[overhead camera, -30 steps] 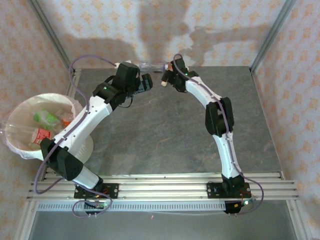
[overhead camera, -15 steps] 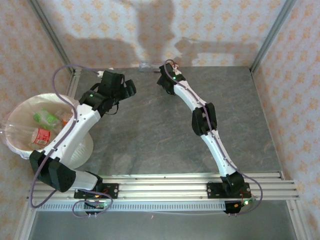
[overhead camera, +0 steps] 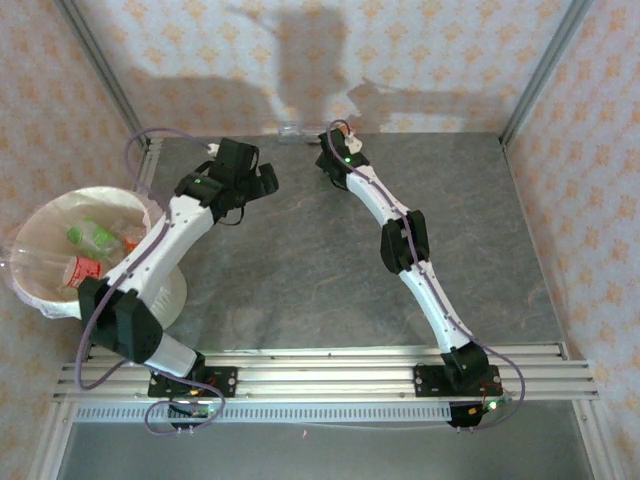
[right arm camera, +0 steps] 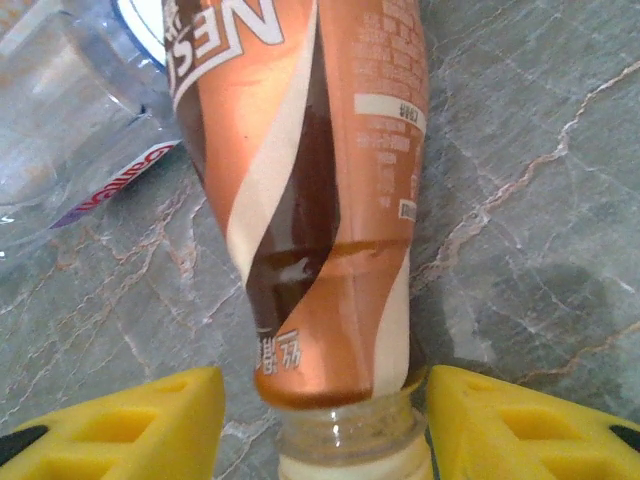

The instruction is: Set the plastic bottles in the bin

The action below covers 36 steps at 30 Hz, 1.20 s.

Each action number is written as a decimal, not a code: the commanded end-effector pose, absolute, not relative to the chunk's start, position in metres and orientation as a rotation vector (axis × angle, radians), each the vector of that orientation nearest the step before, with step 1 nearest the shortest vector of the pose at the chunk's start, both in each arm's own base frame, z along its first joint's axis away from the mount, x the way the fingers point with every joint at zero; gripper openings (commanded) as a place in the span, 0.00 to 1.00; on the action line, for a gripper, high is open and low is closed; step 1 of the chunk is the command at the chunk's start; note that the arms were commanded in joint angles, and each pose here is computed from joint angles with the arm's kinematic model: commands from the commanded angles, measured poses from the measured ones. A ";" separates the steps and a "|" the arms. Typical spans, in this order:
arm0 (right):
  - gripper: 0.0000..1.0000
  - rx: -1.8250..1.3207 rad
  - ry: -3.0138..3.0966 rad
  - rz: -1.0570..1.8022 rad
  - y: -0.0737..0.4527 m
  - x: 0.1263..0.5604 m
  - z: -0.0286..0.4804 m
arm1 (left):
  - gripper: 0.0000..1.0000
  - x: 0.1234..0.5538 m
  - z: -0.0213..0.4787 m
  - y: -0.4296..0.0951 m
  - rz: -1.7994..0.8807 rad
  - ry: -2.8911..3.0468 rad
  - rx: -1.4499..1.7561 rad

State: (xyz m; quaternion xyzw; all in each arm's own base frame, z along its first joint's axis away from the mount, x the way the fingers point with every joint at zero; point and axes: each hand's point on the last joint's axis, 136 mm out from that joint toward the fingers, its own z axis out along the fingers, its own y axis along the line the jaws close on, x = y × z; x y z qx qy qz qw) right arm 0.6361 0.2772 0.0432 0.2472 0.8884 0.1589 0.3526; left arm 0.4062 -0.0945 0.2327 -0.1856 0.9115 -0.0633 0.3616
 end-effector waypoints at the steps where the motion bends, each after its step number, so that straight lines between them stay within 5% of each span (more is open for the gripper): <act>1: 0.47 0.661 2.349 0.308 0.251 0.635 0.010 | 1.00 0.416 0.240 -0.100 -0.202 2.333 -0.470; 6: 0.26 0.589 2.364 0.293 0.251 0.631 0.033 | 1.00 0.417 0.238 -0.103 -0.222 2.338 -0.474; 10: 0.20 0.482 2.371 0.313 0.258 0.621 0.072 | 1.00 0.414 0.235 -0.115 -0.308 2.347 -0.446; 27: 0.17 0.136 2.301 0.670 0.230 0.424 0.176 | 1.00 0.406 0.259 -0.217 -1.047 2.165 -0.235; 36: 0.17 -0.084 2.157 0.919 0.234 0.354 0.222 | 1.00 0.412 0.276 -0.289 -1.345 2.082 -0.073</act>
